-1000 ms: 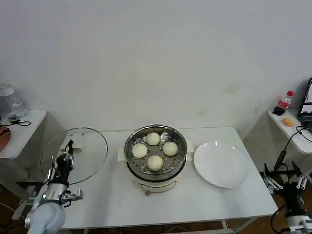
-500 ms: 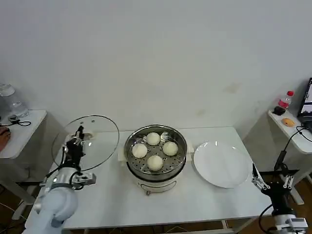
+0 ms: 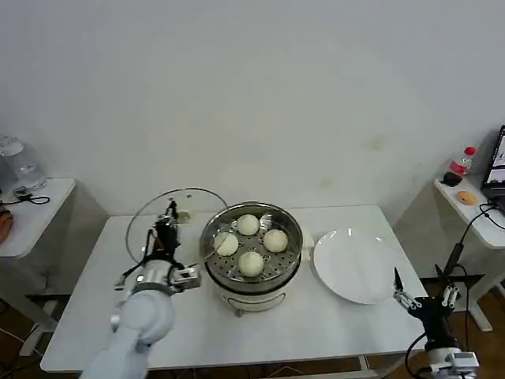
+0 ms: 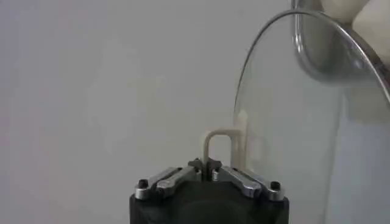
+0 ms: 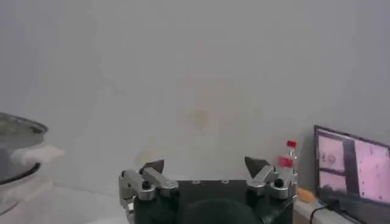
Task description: Take steamed baozi put them in steamer then cover it.
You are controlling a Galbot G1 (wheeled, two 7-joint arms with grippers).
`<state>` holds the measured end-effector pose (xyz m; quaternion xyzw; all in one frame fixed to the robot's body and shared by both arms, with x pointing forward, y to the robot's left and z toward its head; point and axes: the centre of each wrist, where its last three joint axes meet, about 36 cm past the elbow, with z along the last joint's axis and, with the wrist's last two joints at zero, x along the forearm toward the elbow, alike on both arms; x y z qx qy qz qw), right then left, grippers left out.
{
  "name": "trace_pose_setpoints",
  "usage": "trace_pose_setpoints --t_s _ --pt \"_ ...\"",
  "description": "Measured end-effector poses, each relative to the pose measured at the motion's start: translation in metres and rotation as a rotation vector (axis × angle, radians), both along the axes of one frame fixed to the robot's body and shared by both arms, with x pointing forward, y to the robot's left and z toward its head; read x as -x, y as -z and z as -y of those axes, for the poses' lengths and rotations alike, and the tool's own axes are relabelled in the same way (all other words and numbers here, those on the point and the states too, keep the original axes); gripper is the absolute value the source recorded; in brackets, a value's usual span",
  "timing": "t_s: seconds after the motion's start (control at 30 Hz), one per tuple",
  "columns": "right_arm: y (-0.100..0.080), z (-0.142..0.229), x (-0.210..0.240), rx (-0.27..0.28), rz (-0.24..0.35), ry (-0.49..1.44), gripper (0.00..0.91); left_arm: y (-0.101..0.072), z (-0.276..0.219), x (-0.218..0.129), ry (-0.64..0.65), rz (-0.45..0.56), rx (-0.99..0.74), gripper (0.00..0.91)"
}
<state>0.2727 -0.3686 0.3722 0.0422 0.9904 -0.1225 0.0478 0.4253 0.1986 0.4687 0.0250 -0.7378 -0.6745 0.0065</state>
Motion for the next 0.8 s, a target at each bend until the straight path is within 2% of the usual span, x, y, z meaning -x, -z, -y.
trace_pose_setpoints --t_s 0.4,0.8 --pt "0.006 -0.009 -0.002 0.003 -0.013 -0.012 0.907 0.009 0.081 0.002 0.047 -0.038 0.031 0.0" --pt "0.011 -0.013 -0.003 0.002 -0.022 -0.021 0.907 0.013 0.137 0.01 0.081 -0.039 0.023 0.0"
